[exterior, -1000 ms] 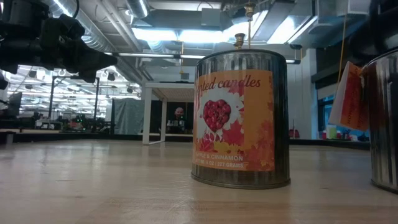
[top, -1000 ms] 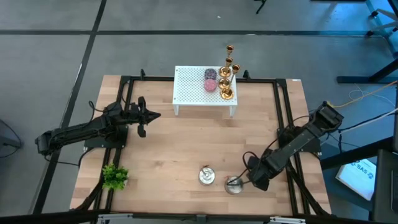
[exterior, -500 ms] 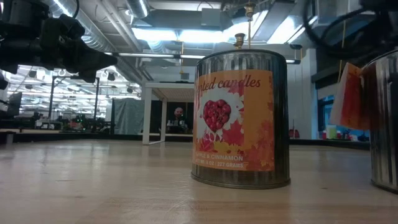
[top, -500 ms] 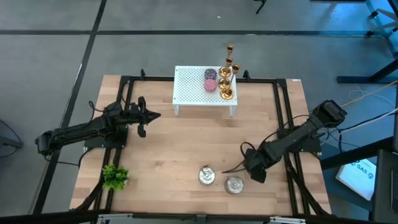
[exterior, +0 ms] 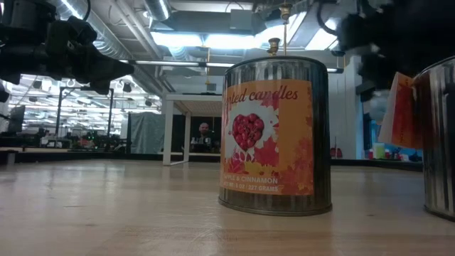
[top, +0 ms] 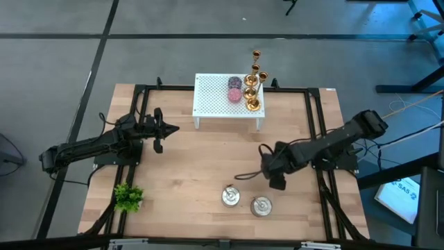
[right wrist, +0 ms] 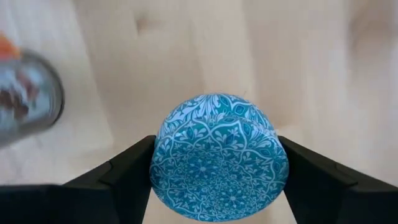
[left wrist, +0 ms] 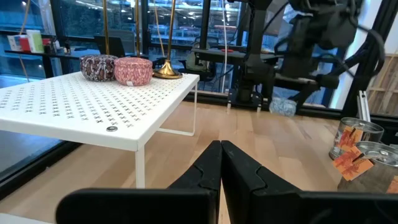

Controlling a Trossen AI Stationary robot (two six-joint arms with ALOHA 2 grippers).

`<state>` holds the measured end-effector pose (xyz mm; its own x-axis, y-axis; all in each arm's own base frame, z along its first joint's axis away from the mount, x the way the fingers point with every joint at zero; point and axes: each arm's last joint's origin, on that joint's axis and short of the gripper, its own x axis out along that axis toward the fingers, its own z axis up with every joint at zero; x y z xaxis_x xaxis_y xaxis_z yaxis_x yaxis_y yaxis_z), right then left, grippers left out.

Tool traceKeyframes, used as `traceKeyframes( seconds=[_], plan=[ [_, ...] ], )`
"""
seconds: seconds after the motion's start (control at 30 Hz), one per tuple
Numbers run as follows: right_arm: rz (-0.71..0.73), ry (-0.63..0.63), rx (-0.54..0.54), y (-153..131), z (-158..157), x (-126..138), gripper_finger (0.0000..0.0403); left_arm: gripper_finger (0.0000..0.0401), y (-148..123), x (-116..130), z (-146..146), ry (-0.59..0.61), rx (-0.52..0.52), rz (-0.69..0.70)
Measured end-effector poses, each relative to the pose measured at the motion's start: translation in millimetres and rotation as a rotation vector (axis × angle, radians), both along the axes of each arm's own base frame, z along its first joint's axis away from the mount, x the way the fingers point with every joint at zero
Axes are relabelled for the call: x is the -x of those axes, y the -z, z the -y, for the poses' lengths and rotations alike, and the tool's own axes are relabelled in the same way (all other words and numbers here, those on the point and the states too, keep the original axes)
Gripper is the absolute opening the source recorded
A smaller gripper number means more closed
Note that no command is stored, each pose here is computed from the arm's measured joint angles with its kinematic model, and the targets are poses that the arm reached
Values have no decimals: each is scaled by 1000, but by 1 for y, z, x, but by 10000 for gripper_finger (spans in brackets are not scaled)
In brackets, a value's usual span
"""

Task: Pick & Place candle stick holders
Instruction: Put the light blue patterned scented candle on the shelf and align it with the pink patterned scented candle

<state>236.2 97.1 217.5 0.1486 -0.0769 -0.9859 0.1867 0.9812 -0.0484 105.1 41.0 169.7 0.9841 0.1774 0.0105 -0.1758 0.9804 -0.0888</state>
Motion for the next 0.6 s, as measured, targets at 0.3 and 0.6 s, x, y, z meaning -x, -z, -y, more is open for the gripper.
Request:
traceKeyframes(
  seconds=[0.3, 0.6],
  plan=[
    [156, -100, 147, -26, 21, -38, 289, 6, 0, 0, 0, 0, 0, 0],
    [199, -164, 361, -43, 46, -88, 289, 6, 0, 0, 0, 0, 0, 0]
  ],
)
